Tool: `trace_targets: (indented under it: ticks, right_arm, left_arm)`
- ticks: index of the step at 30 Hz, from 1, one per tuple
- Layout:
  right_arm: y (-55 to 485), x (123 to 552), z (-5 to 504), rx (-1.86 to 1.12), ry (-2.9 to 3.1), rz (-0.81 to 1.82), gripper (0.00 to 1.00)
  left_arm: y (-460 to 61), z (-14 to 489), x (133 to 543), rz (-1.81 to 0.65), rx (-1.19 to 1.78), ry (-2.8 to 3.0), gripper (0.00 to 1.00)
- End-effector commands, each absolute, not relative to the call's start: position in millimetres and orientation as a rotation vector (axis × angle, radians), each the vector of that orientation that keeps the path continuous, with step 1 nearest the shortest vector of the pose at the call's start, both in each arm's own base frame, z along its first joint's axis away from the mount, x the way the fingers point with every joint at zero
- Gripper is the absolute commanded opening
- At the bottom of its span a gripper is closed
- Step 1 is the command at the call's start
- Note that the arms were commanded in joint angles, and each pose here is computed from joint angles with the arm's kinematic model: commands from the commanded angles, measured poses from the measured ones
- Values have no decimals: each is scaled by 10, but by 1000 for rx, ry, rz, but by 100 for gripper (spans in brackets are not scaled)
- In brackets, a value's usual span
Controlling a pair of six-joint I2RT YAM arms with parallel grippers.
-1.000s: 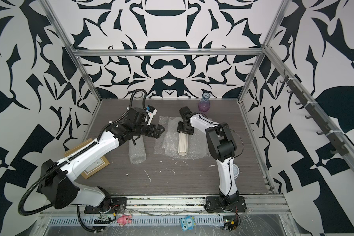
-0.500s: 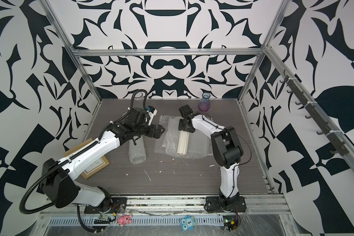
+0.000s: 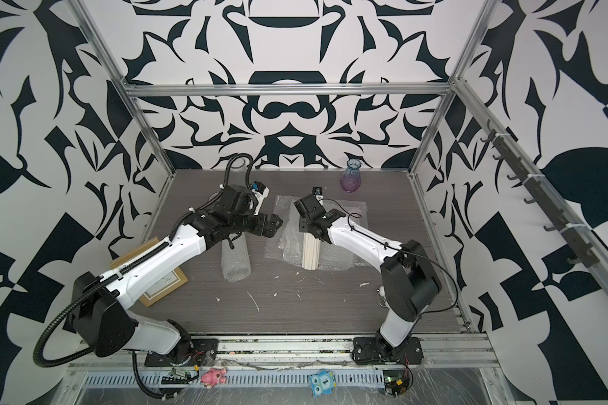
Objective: Unwrap the vase from the bubble wrap
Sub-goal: Pick up the vase from the bubble wrap.
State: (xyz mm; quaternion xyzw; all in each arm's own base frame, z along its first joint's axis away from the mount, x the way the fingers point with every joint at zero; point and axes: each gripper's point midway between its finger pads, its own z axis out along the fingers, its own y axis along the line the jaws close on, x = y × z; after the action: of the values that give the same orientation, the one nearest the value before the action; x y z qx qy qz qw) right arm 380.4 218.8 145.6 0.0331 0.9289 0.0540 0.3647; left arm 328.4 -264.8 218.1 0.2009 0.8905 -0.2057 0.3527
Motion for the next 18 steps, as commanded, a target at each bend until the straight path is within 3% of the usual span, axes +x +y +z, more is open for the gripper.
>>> trace_targets:
  ticks: [1,18]
  right_arm:
    - [2181,3803,1844,146,2226,176,32]
    - [2280,3029,2119,-30,2022,184,27]
  left_arm:
    - [-2632,2212,3296,-514,517,2296,99]
    - [-2598,2350,3280,-525,495,2254,99]
